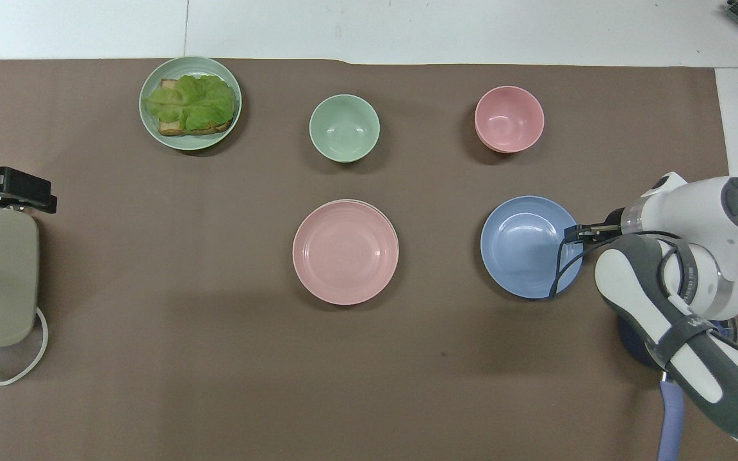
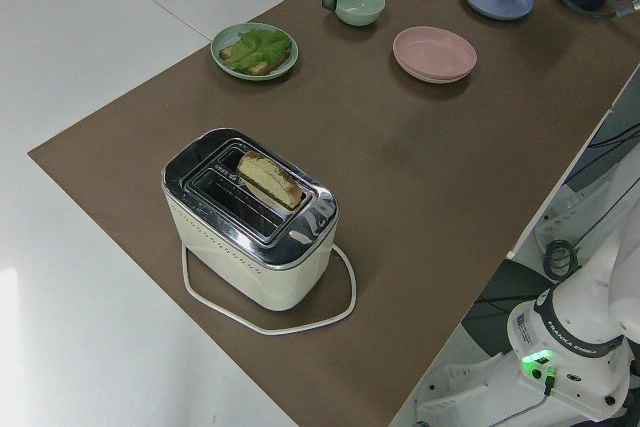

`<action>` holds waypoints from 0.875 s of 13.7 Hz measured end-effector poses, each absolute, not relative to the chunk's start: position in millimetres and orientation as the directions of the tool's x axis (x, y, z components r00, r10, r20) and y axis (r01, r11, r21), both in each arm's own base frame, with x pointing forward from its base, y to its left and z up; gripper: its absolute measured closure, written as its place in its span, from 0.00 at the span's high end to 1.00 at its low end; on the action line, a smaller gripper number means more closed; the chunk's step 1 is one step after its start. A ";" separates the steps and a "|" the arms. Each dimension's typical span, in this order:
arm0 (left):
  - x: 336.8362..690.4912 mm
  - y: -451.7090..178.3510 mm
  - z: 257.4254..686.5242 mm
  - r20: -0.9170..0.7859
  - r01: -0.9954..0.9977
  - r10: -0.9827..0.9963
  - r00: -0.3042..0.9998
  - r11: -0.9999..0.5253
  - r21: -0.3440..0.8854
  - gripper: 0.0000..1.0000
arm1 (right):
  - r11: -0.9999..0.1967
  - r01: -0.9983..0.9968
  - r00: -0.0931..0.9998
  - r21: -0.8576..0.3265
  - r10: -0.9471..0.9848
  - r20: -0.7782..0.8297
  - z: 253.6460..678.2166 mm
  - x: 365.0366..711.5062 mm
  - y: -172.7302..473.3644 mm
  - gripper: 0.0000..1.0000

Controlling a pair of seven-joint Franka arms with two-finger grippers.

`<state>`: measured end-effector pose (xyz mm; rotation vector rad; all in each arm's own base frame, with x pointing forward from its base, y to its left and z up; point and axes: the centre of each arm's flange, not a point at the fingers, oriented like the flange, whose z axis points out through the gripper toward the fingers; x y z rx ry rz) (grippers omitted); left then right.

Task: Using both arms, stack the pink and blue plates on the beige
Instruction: 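Close the right gripper on the blue plate's rim, then carry the blue plate with the right gripper onto the pink plate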

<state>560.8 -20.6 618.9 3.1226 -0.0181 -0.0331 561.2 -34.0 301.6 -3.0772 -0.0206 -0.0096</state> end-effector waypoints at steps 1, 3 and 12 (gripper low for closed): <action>560.8 -20.6 618.9 -0.021 -0.011 -0.012 1.000 -1.000 0.019 1.00 | -0.998 0.018 1.000 -0.064 0.017 0.006 301.2 561.2 -34.0 0.57; 560.8 -20.6 618.9 -0.021 -0.011 -0.012 1.000 -1.000 0.019 1.00 | -0.997 0.031 0.999 -0.064 0.031 0.007 301.3 561.2 -34.7 0.38; 560.8 -20.6 618.9 -0.021 -0.011 -0.012 1.000 -1.000 0.019 1.00 | -0.995 0.051 0.998 -0.082 0.049 0.030 343.0 564.1 -27.2 0.04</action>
